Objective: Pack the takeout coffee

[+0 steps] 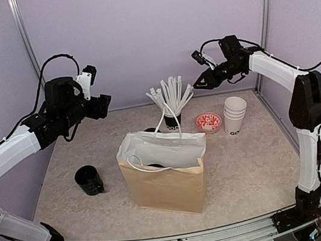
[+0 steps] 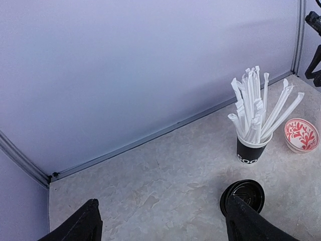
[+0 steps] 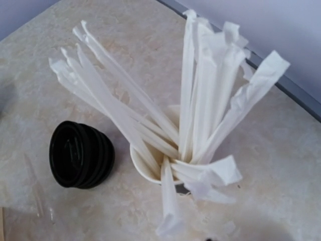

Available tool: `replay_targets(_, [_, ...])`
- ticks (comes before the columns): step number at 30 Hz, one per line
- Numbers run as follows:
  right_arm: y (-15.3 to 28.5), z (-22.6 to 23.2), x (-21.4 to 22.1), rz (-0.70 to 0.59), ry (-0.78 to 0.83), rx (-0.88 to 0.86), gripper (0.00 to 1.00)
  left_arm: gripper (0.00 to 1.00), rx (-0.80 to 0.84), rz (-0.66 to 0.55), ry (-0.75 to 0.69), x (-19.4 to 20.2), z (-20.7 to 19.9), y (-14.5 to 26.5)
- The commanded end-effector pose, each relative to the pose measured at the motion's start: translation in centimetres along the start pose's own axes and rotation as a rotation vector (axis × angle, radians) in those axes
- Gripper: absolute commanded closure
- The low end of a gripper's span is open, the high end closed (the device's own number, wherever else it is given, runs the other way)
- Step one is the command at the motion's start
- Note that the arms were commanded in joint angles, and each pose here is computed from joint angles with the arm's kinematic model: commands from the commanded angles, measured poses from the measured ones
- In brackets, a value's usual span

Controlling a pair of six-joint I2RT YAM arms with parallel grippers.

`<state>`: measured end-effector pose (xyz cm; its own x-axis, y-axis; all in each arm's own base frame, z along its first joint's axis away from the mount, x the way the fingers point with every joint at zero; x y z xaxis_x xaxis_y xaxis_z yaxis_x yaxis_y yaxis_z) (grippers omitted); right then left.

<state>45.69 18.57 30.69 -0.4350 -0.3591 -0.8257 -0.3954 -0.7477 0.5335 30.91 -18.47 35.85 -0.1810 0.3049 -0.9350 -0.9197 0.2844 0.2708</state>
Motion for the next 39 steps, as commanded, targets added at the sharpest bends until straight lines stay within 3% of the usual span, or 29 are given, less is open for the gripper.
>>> replay_targets(1, [0.1, 0.1, 0.2, 0.001, -0.019, 0.008, 0.62, 0.17, -0.007, -0.17, 0.065, -2.1, 1.0, 1.7])
replay_targets(20, [-2.8, -0.7, 1.8, 0.031, -0.094, -0.11, 0.67, 0.17, -0.002, -0.128, 0.04, -1.0, 0.6, 0.9])
replay_targets(29, [-3.3, -0.9, 1.6, 0.027, -0.101, -0.127, 0.77, 0.16, -0.009, -0.12, 0.032, -0.8, 0.7, 0.9])
replay_targets(35, [-3.2, -0.8, 1.6, 0.027, -0.105, -0.128, 0.95, 0.16, -0.005, -0.111, 0.027, -0.6, 0.6, 0.7])
replay_targets(39, [-2.6, -0.3, 1.3, 0.022, -0.098, -0.12, 1.0, 0.16, -0.004, -0.105, 0.023, -0.6, 0.5, 0.6])
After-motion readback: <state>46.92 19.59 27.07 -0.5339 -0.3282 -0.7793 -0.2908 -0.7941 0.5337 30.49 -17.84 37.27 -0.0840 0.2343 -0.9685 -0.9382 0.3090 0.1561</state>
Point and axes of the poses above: each gripper's point midway between its finger pads, its own y axis back along the fingers, its own z axis along the line the jaws close on, x = y × z, the point moved 9 cm from there along y, back along the fingers, and after that the axes turned 1 degree about -y, right-handed, at the moved point
